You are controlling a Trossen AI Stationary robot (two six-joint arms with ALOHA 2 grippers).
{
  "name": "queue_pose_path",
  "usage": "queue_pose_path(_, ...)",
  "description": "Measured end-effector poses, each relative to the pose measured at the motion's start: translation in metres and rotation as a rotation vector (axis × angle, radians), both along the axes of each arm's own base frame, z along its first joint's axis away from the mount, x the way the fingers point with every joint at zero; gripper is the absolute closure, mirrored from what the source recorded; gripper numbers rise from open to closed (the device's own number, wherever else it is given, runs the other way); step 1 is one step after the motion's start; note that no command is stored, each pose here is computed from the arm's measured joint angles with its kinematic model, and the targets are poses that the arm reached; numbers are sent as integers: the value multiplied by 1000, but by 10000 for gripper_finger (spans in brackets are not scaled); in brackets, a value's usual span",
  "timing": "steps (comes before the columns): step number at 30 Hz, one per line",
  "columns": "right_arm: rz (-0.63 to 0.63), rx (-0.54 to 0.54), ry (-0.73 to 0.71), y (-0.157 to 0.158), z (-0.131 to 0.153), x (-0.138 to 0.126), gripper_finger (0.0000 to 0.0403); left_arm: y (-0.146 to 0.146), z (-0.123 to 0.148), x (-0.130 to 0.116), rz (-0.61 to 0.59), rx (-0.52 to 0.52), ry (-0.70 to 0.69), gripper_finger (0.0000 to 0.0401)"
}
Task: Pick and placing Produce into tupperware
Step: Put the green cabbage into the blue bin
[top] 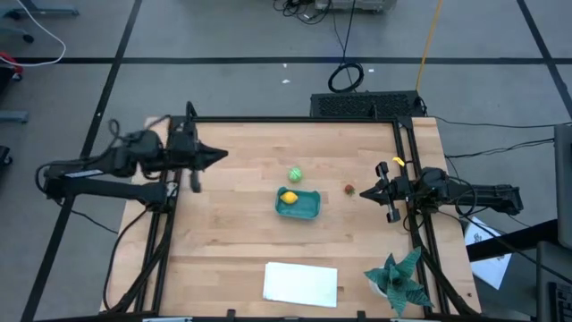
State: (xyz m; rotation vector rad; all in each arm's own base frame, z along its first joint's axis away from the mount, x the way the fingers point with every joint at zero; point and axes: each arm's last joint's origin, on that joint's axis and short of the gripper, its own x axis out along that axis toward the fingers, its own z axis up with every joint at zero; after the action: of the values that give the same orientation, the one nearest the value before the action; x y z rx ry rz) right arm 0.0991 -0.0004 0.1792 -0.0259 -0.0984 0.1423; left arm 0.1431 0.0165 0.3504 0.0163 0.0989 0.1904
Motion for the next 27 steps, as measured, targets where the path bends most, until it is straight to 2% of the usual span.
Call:
queue_pose_path(5,0,0,0,0,0,0,403,1,-21,2,40,20,-24,400)
queue_pose_path(13,0,-1,2,0,0,0,403,-1,-31,-21,38,39,-117,401)
queue_pose_path(27,0,0,0,0,0,0,403,-2,-81,-35,44,-52,-181,401)
